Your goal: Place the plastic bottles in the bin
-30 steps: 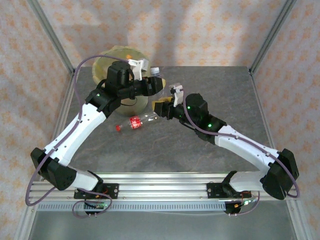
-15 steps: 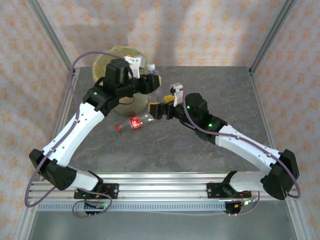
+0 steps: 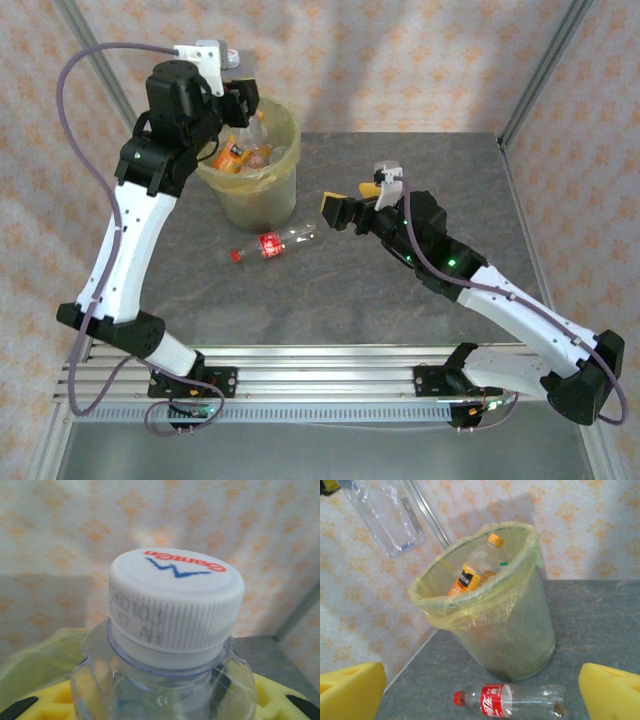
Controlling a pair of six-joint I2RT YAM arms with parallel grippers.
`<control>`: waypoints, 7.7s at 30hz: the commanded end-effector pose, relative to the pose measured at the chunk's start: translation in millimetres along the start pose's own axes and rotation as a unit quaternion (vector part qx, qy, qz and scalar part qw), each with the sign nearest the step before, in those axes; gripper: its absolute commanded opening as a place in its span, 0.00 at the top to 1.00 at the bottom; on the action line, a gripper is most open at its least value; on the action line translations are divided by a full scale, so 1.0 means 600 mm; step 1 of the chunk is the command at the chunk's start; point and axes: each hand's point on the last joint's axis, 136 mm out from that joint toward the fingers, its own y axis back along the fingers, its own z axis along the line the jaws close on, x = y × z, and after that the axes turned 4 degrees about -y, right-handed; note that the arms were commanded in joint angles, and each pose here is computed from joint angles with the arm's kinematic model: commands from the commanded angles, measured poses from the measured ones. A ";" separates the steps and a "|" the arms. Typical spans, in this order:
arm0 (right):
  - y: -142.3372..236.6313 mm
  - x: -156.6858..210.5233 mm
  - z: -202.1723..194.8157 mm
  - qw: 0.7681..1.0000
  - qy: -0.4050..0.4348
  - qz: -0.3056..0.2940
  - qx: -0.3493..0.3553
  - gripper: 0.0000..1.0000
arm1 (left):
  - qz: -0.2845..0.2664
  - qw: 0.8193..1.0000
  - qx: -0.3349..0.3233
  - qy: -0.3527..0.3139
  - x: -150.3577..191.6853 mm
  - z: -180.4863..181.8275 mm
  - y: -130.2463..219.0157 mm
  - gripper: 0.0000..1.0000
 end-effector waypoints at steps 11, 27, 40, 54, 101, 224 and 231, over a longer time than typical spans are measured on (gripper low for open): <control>-0.006 0.035 -0.033 0.999 -0.013 0.021 0.040 0.01 | 0.079 0.967 -0.176 -0.165 0.026 0.135 -0.085 0.62; -0.010 0.052 -0.047 0.998 -0.017 0.031 0.053 0.01 | 0.174 0.942 -0.206 -0.198 0.143 0.200 -0.195 0.60; -0.009 0.055 -0.051 0.998 -0.017 0.034 0.059 0.01 | 0.260 0.924 -0.181 -0.213 0.233 0.202 -0.225 0.36; -0.010 0.052 -0.048 0.998 -0.013 0.034 0.057 0.01 | 0.233 0.956 -0.099 -0.151 0.214 0.146 -0.229 0.16; -0.211 0.308 -0.111 0.886 0.267 0.377 -0.046 0.01 | -0.003 0.952 -0.249 0.180 0.229 0.204 0.227 0.00; -0.048 0.037 0.097 0.994 0.106 0.007 -0.039 0.94 | 0.064 0.944 0.296 0.129 0.146 -0.177 0.204 0.00; -0.053 0.029 0.124 0.994 0.082 -0.003 -0.078 0.94 | 0.078 0.933 0.330 0.116 0.149 -0.230 0.173 0.00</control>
